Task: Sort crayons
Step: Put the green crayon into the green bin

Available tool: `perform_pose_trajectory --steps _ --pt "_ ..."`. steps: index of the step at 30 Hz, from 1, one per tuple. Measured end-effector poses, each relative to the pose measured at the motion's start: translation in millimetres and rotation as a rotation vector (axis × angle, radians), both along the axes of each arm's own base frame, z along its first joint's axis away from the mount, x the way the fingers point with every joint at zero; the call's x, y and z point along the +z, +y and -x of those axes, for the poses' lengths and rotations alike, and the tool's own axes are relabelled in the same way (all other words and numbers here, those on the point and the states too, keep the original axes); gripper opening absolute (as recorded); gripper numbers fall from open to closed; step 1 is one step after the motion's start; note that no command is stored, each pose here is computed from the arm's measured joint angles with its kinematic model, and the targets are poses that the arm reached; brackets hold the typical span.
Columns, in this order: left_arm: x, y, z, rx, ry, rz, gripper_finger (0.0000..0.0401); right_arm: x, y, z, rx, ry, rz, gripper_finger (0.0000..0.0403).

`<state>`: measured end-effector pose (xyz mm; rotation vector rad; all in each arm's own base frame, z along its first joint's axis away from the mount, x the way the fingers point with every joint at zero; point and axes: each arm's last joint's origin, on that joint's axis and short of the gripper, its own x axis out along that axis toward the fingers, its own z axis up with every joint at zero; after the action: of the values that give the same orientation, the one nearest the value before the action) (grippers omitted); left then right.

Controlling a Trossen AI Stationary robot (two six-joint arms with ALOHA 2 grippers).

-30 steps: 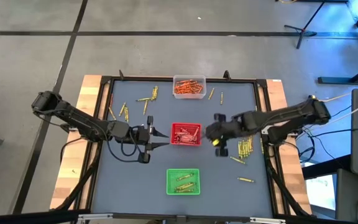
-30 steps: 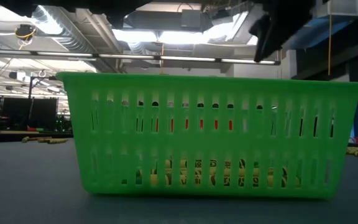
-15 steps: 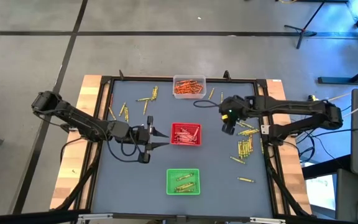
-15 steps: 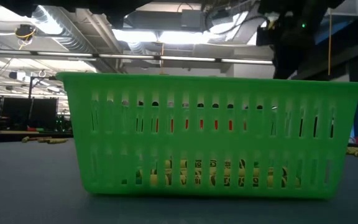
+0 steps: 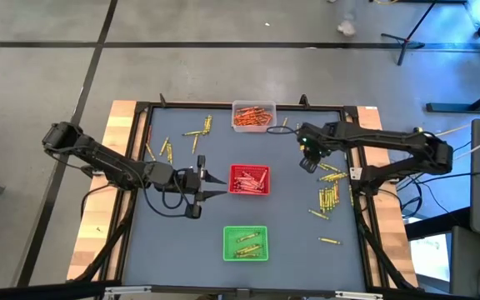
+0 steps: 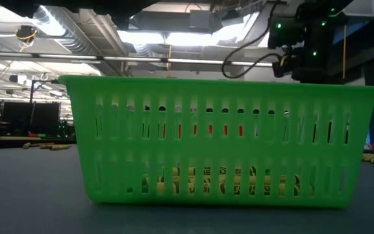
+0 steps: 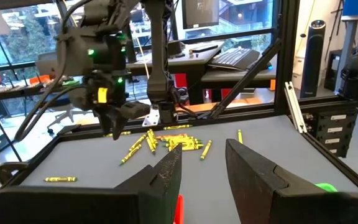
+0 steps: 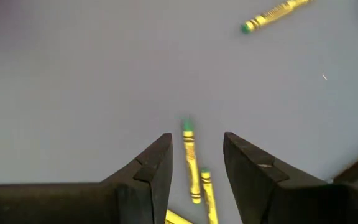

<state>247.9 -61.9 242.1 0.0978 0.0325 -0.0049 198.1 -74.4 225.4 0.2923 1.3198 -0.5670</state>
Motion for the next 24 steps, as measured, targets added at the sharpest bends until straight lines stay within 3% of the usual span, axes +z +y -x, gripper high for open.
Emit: perform_pose_trajectory --steps 11,19,24 --pt "0.1 0.0 0.0 0.001 0.000 0.000 0.0109 -16.0 -32.9 13.7 -0.146 0.131 -0.086 0.0140" --pt "0.0 0.0 0.0 0.001 0.000 0.000 0.0109 -32.9 -39.8 7.0 0.005 0.188 -0.178 0.0140" --pt "0.0 0.0 0.0 0.001 0.000 0.001 0.0109 -50.4 -38.5 5.2 0.026 0.172 -0.243 0.0140"
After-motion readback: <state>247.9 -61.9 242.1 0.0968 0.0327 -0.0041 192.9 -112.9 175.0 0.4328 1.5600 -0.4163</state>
